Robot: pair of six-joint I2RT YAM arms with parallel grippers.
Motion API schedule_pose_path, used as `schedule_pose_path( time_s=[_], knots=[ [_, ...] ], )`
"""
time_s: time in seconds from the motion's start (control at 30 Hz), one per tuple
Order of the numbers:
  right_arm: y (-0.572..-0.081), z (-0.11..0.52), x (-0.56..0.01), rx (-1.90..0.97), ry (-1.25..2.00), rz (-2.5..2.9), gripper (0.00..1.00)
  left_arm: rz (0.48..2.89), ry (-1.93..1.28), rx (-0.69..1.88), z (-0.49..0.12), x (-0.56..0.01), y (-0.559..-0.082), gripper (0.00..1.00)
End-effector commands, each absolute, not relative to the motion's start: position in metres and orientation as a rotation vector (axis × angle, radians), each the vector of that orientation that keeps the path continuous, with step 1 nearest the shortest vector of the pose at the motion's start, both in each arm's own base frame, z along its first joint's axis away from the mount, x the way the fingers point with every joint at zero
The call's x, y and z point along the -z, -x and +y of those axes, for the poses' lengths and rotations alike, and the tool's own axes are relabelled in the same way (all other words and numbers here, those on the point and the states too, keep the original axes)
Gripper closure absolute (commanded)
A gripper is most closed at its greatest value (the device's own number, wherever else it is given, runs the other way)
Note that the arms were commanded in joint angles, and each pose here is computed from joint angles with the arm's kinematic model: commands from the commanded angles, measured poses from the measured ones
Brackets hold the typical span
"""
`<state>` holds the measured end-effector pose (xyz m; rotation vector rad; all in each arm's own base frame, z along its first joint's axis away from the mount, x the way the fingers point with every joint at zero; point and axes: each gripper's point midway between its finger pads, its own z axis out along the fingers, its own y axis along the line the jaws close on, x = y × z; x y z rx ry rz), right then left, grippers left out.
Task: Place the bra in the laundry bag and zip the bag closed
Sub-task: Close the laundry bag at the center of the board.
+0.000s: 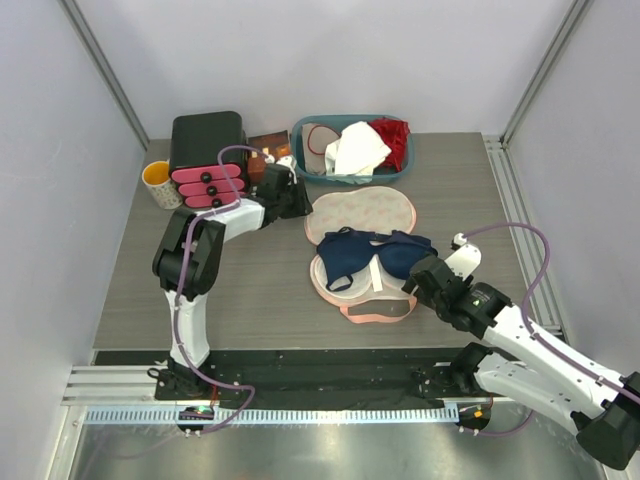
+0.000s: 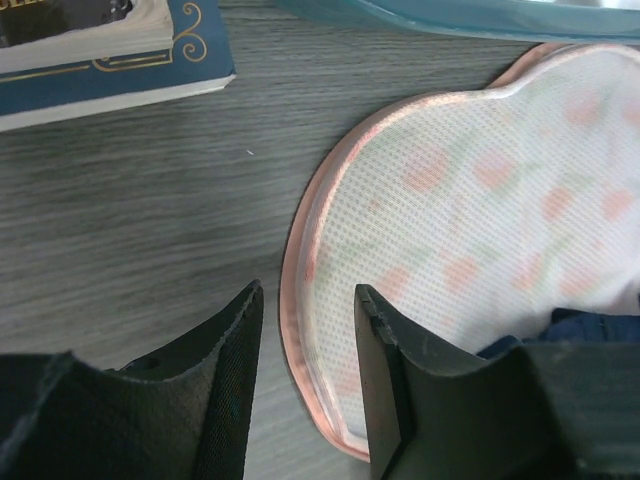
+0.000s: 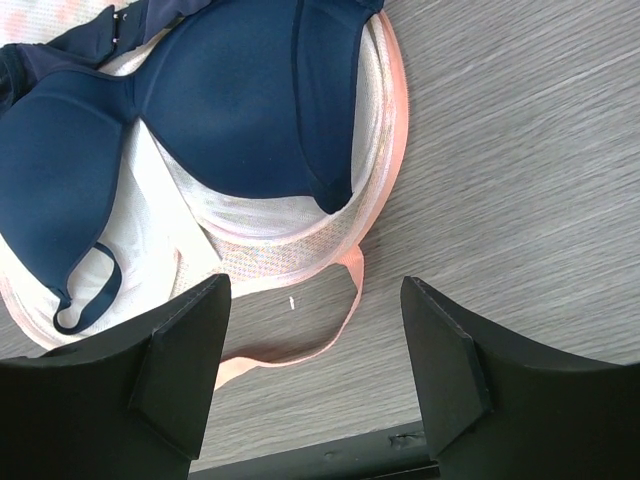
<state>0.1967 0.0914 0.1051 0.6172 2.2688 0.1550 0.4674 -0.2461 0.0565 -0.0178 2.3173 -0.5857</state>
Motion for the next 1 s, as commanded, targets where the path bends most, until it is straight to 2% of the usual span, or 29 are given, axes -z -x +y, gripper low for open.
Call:
schedule_pose_path(
  time_s=[0.0, 0.33, 0.4, 0.53, 0.6, 0.97],
  knots=[
    [-0.201, 0.089, -0.11, -0.171, -0.625, 2.222, 0.26, 2.288, -0.062, 0.521, -0.251, -0.053, -0.484, 0.58],
    [-0.202, 0.091, -0.105, -0.17, -0.615, 2.233, 0.25, 2.335, -0.114, 0.428, -0.255, -0.033, -0.489, 0.68],
    [-0.202, 0.091, -0.104, -0.163, -0.618, 2.236, 0.25, 2.333, -0.125, 0.42, -0.257, -0.033, -0.49, 0.74],
    [-0.202, 0.091, -0.103, -0.161, -0.619, 2.238, 0.25, 2.326, -0.166, 0.419, -0.263, -0.034, -0.485, 0.94],
    [-0.202, 0.091, -0.102, -0.161, -0.617, 2.242, 0.25, 2.322, -0.174, 0.418, -0.263, -0.037, -0.482, 1.0],
    [-0.2, 0.074, -0.101, -0.035, -0.693, 2.232, 0.25, 2.164, -0.145, 0.396, -0.252, -0.11, -0.449, 1.0]
  ],
)
